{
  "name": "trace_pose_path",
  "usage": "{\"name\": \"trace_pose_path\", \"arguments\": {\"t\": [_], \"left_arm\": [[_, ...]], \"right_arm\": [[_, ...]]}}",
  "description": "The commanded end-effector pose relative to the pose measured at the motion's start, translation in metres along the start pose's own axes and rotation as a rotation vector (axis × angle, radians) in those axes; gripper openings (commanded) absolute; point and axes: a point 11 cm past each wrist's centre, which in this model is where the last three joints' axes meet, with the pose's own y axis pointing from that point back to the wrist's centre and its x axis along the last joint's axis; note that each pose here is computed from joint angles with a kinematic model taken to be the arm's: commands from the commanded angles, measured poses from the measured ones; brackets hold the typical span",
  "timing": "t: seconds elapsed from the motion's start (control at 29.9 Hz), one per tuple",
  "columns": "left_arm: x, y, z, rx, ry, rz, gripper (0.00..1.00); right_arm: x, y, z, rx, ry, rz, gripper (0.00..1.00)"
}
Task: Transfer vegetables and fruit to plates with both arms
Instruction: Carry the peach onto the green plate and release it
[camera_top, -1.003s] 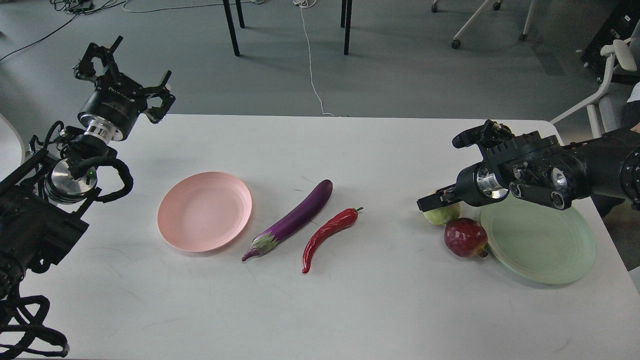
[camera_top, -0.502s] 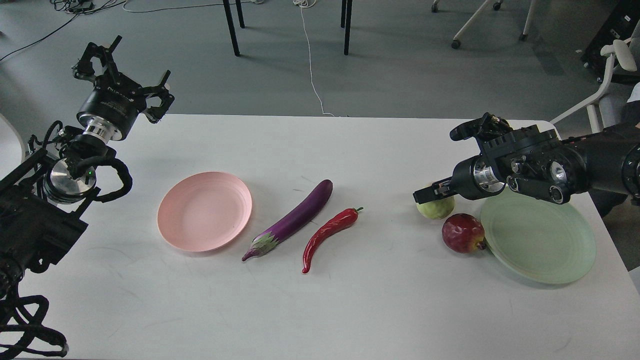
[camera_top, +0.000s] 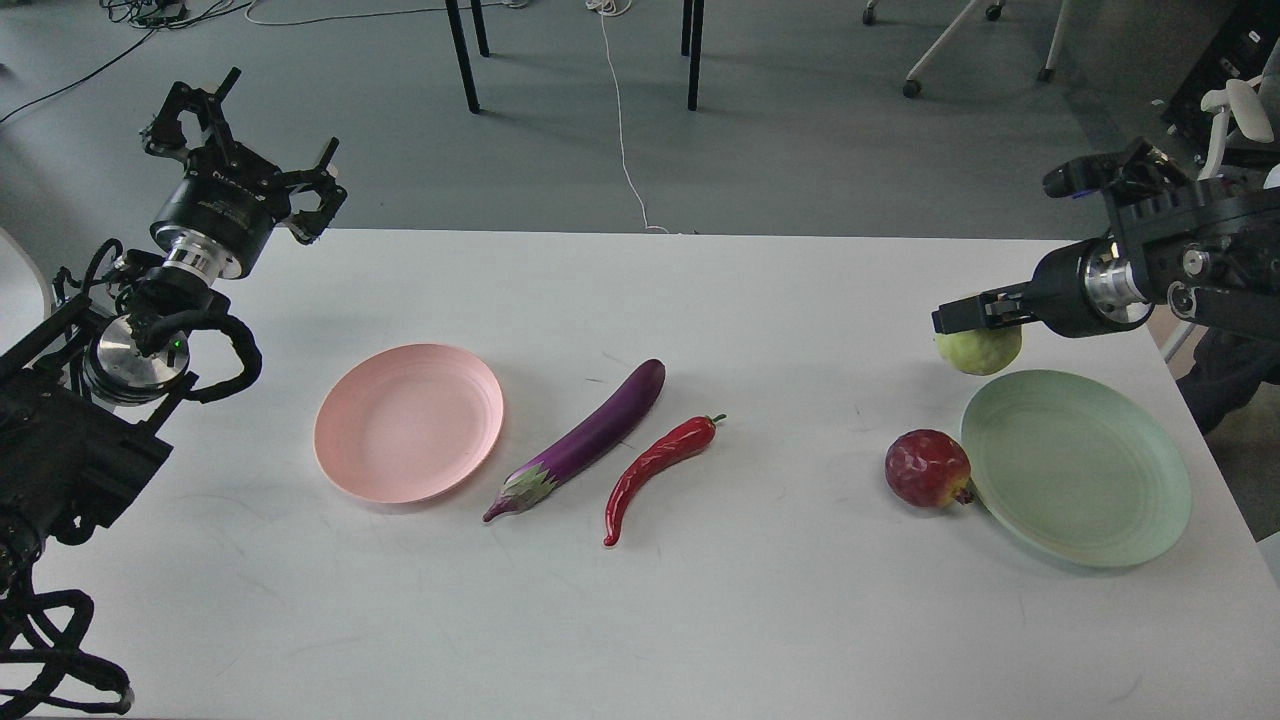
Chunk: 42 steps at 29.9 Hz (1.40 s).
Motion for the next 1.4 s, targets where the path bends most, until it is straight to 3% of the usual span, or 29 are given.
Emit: {"name": "trace_pose_path", "arguments": {"t": [0.0, 0.23, 0.57, 0.8, 1.14, 1.37], "left_arm": [[-0.001, -0.001, 0.000, 0.001, 0.002, -0.003, 0.99], [-0.003, -0.002, -0.006, 0.008, 0.010, -0.006, 0.99], [-0.005, -0.002, -0.009, 0.018, 0.001, -0.012, 0.99], [-0.010, -0.006, -0.011, 0.035, -0.004, -0.025, 0.98], [-0.013, -0.006, -0.012, 0.098, -0.016, -0.038, 0.99], [-0.014, -0.006, -0.012, 0.117, -0.070, -0.046, 0.99]], "right_arm": [[-0.035, 0.014, 0.031, -0.012, -0.100, -0.003, 0.67], [-0.077, 0.003, 0.046, -0.027, -0.138, -0.016, 0.68], [-0.099, -0.008, 0.046, -0.023, -0.143, -0.040, 0.73], [-0.094, -0.008, 0.042, -0.008, -0.156, -0.019, 0.94], [-0.084, -0.005, 0.041, -0.002, -0.154, 0.004, 0.97], [-0.034, 0.004, 0.029, 0.046, -0.168, 0.143, 0.97]]}}
